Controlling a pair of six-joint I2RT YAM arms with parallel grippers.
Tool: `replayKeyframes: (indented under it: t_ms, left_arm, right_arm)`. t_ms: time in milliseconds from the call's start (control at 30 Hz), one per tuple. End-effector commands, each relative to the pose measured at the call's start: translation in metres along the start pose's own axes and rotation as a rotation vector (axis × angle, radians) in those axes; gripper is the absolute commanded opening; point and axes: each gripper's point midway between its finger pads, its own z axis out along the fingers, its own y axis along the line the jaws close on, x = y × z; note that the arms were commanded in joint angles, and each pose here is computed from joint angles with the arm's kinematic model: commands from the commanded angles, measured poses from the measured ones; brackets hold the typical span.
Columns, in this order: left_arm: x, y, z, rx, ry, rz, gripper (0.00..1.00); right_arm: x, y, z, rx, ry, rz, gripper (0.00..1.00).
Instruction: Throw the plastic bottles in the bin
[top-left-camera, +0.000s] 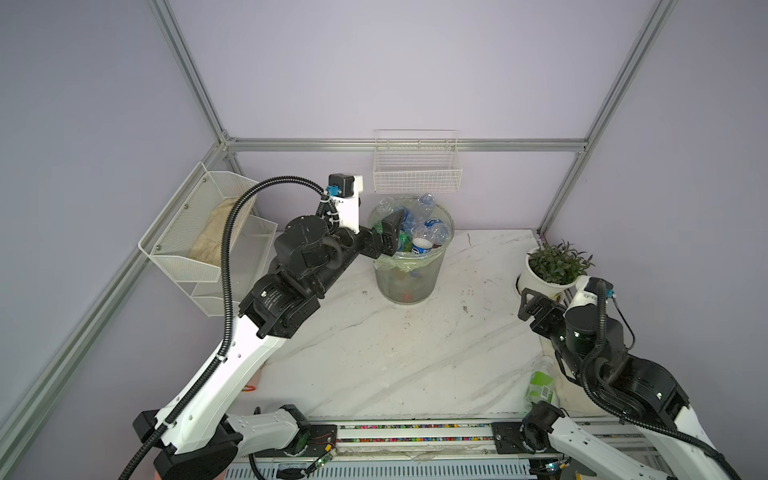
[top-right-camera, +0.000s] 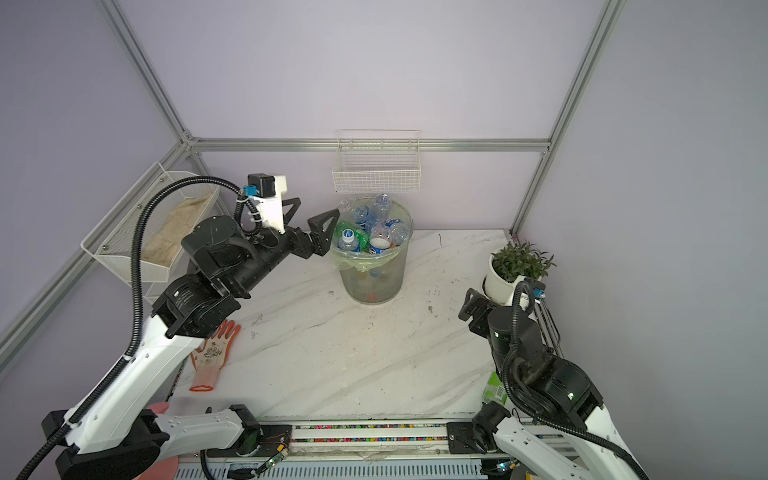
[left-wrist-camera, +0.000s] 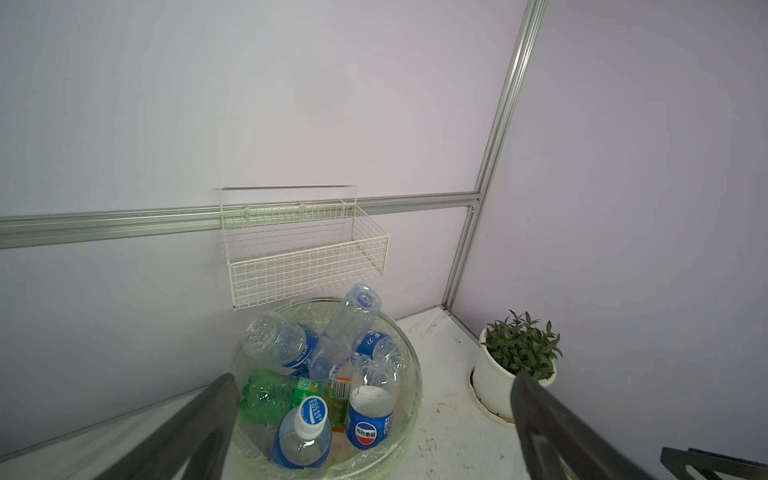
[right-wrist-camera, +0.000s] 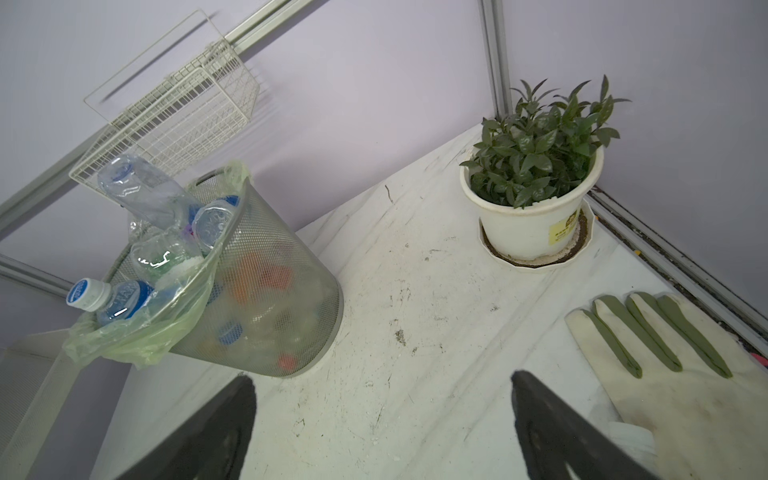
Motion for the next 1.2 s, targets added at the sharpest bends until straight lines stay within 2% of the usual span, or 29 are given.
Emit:
replayKeyframes:
  t_ms: [0,400,500,600,767,967,1167]
  left_arm:
    - [0.017,0.014,-0.005,-0.068,0.008,0.04,1.0]
    - [0.093,0.065,-0.031,-0.297,0.15,0.112,1.0]
    - [0.111,0.079,-0.038,-0.364,0.178,0.136,1.0]
    - [0.129,0.091,-0.045,-0.421,0.203,0.155,1.0]
    - [0.16,0.11,-0.057,-0.505,0.234,0.184,1.0]
    - [0.197,0.135,-0.069,-0.591,0.264,0.184,1.0]
    - [0.219,0.159,-0.076,-0.678,0.292,0.186,1.0]
  right_arm:
    - [0.005,0.013,0.009,-0.034,0.016,-0.043,0.97]
    - [0.013,0.033,0.031,-0.082,-0.01,-0.141,0.98]
    - [0.014,0.033,0.035,-0.094,-0.038,-0.128,0.97]
    - [0.017,0.025,0.037,-0.094,-0.078,-0.064,0.97]
    - [0.02,0.014,0.039,-0.106,-0.157,-0.051,0.97]
    - [0.032,-0.006,0.056,0.015,-0.184,-0.083,0.97]
    - [0.039,-0.018,0.069,0.112,-0.213,-0.104,0.97]
